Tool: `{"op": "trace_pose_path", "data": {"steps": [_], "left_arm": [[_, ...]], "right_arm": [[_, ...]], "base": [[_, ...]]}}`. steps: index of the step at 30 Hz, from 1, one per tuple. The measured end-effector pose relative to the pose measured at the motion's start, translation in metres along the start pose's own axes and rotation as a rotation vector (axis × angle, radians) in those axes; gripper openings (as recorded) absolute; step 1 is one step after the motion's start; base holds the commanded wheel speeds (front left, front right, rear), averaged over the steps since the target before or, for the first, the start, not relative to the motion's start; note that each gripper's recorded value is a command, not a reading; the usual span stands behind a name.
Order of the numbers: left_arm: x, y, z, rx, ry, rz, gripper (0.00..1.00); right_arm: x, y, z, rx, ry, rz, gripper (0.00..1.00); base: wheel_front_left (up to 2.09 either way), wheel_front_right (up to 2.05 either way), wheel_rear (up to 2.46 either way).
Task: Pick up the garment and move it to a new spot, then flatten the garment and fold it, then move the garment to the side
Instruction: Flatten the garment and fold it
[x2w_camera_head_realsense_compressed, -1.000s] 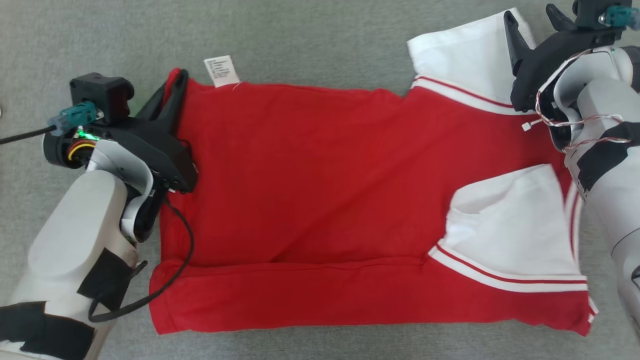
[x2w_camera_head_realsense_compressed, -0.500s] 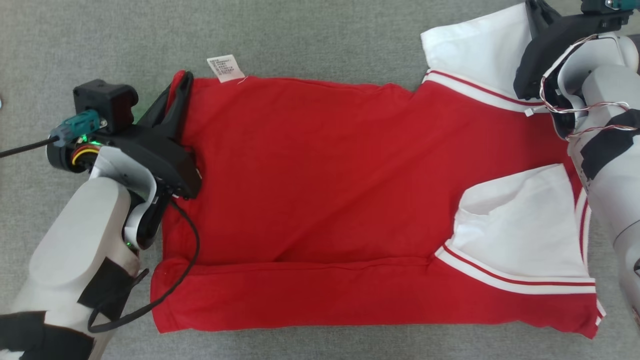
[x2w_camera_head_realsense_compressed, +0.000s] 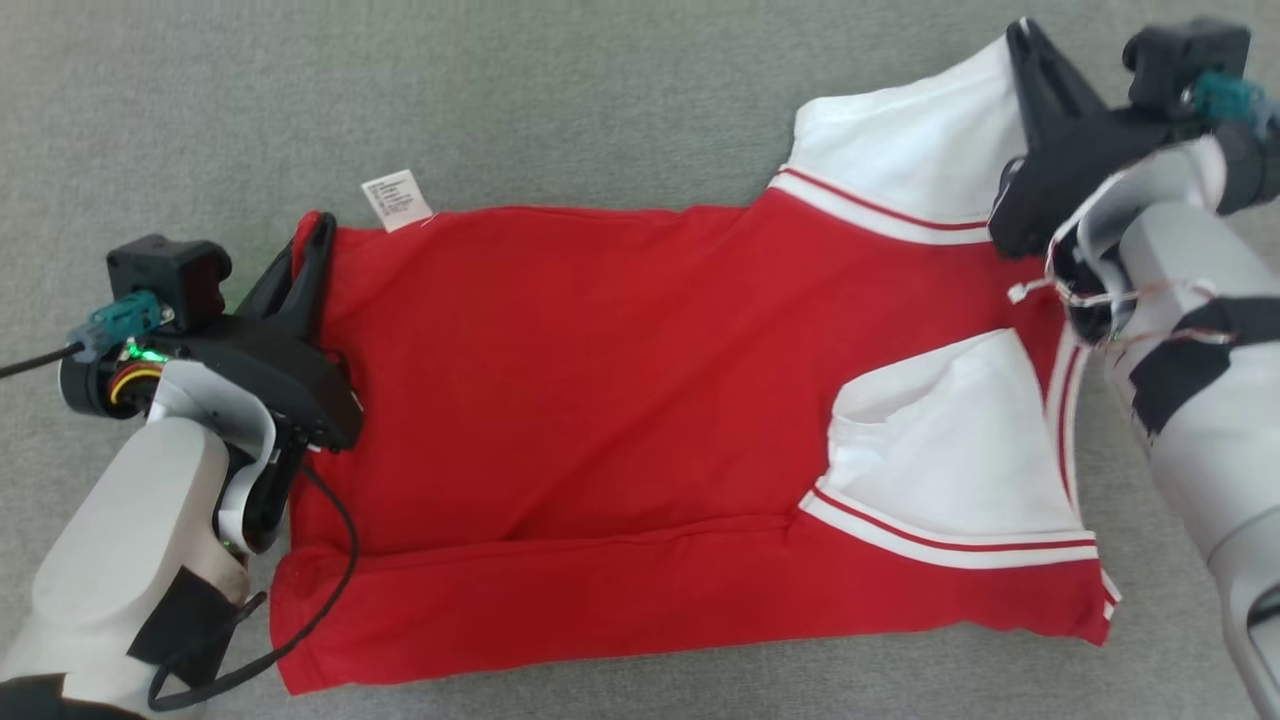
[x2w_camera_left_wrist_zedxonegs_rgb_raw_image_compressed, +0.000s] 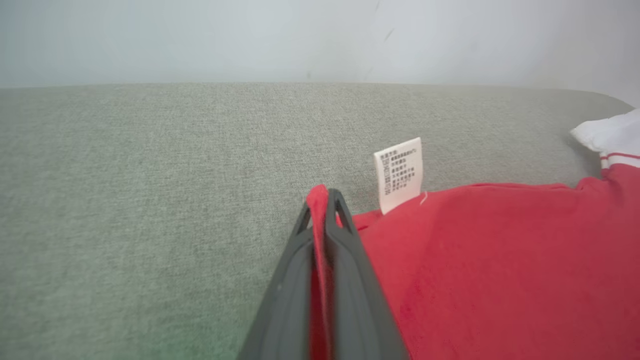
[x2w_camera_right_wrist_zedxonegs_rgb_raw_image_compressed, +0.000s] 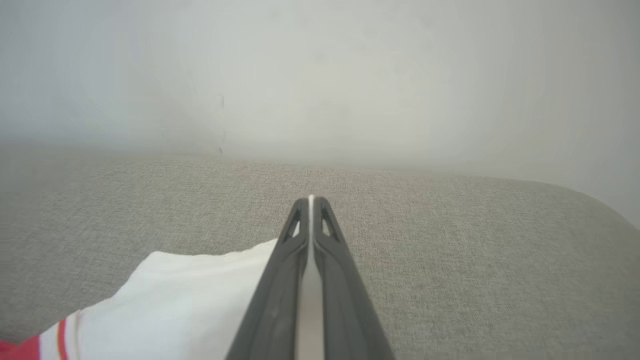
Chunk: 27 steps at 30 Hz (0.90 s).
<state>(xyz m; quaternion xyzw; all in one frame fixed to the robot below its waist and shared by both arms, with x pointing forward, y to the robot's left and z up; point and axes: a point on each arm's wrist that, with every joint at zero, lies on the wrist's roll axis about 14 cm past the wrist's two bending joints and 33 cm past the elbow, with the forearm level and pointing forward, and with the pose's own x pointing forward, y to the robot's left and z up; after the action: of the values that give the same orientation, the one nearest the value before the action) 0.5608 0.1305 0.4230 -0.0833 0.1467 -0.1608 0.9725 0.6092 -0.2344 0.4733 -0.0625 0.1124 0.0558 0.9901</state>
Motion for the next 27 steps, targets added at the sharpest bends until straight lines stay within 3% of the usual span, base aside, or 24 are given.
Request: {"op": "trace_pose_path", "data": {"steps": [13, 27], "left_arm": [[-0.013, -0.016, 0.009, -0.006, -0.044, -0.012, 0.00], [-0.061, -0.028, 0.004, -0.046, -0.114, 0.010, 0.00]], "right_arm": [[-0.079, 0.005, -0.002, 0.118, -0.129, 0.068, 0.00], [-0.157, 0.013, -0.031, 0.318, -0.190, 0.015, 0.00]], "base": [[0.00, 0.00, 0.00], [0.00, 0.00, 0.00]]}}
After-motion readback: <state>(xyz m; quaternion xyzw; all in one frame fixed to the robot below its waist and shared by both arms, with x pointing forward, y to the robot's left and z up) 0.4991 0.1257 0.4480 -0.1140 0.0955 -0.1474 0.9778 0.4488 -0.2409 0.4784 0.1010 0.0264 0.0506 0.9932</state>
